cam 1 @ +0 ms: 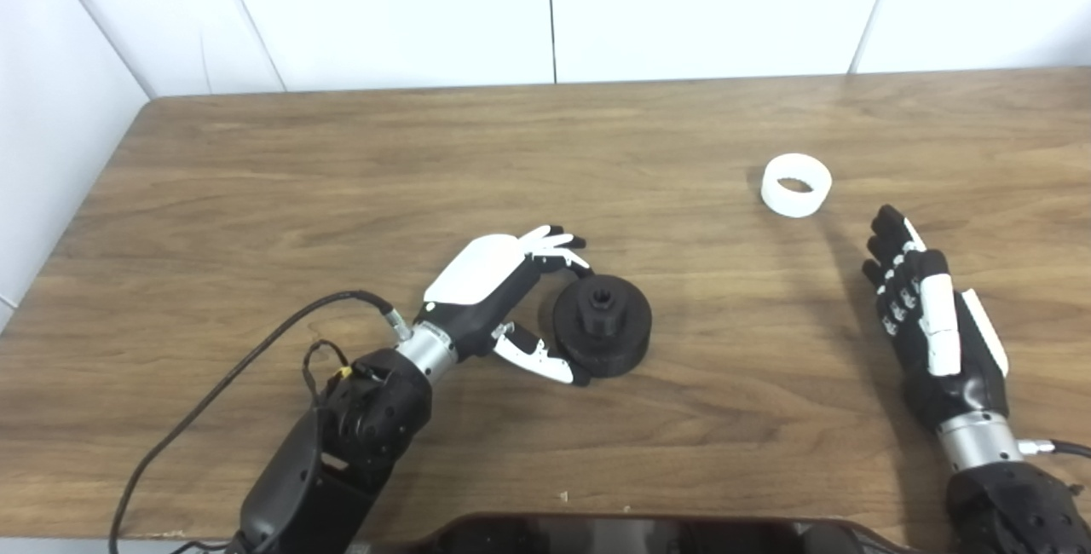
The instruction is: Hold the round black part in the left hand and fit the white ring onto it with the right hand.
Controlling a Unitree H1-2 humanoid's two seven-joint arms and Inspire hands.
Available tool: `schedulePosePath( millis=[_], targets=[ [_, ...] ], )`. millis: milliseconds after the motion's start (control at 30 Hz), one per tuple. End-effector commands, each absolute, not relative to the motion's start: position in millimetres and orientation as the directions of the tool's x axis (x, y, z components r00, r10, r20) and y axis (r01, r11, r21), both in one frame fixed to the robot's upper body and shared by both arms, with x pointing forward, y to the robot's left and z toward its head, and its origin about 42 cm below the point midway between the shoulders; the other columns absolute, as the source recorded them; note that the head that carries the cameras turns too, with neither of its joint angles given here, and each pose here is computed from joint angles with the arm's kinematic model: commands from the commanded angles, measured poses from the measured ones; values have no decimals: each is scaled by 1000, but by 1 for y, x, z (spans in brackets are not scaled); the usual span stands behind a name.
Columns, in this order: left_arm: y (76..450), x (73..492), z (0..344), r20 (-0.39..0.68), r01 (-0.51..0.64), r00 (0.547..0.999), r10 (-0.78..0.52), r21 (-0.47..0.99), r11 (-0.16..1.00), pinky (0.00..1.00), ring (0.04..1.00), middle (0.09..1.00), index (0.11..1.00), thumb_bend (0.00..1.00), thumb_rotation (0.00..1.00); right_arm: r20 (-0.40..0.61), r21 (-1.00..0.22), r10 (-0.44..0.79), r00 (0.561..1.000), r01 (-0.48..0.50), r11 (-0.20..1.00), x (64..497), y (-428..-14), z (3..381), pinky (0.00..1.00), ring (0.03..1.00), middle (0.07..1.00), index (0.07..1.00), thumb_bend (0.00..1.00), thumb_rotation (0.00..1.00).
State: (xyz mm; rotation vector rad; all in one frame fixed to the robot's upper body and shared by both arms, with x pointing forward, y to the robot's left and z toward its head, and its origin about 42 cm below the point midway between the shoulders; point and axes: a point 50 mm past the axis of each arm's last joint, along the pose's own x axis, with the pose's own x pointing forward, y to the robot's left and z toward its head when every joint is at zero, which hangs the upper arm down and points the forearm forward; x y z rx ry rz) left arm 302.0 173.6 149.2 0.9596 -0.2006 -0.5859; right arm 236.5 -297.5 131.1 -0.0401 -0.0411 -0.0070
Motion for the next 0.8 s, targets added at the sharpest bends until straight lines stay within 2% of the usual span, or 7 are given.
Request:
schedulePosePath(
  millis=[0, 300, 333, 400, 533, 600, 767],
  targets=[
    [172, 297, 146, -115, 407, 813, -570, 812, 417, 881, 978, 916, 669, 837, 298, 58, -45, -12, 998, 15, 999, 237, -298, 137, 1000, 1000, 988, 979, 603, 1000],
    [177, 291, 144, -128, 412, 815, -565, 814, 410, 874, 973, 918, 669, 826, 297, 85, -29, -47, 995, 50, 998, 241, -301, 149, 996, 1000, 991, 966, 645, 1000],
    [178, 290, 143, -129, 411, 815, -564, 816, 407, 879, 973, 919, 675, 827, 295, 102, -34, -72, 992, 76, 997, 244, -302, 157, 918, 971, 966, 933, 631, 764],
    [180, 290, 142, -130, 410, 816, -564, 818, 404, 875, 971, 918, 678, 831, 293, 157, -136, -114, 981, 135, 981, 252, -309, 175, 786, 907, 923, 889, 689, 554],
    [181, 291, 140, -133, 411, 817, -561, 817, 405, 872, 968, 917, 679, 832, 290, 278, -404, -134, 951, 242, 882, 275, -319, 209, 723, 828, 862, 806, 761, 364],
    [181, 291, 139, -133, 412, 816, -562, 816, 405, 871, 969, 916, 679, 829, 293, 311, -503, -128, 942, 277, 818, 287, -319, 221, 670, 812, 855, 775, 807, 353],
    [182, 290, 139, -134, 413, 818, -560, 814, 408, 877, 972, 916, 675, 826, 290, 328, -646, -63, 943, 273, 713, 320, -315, 242, 918, 955, 900, 751, 863, 371]
  ],
)
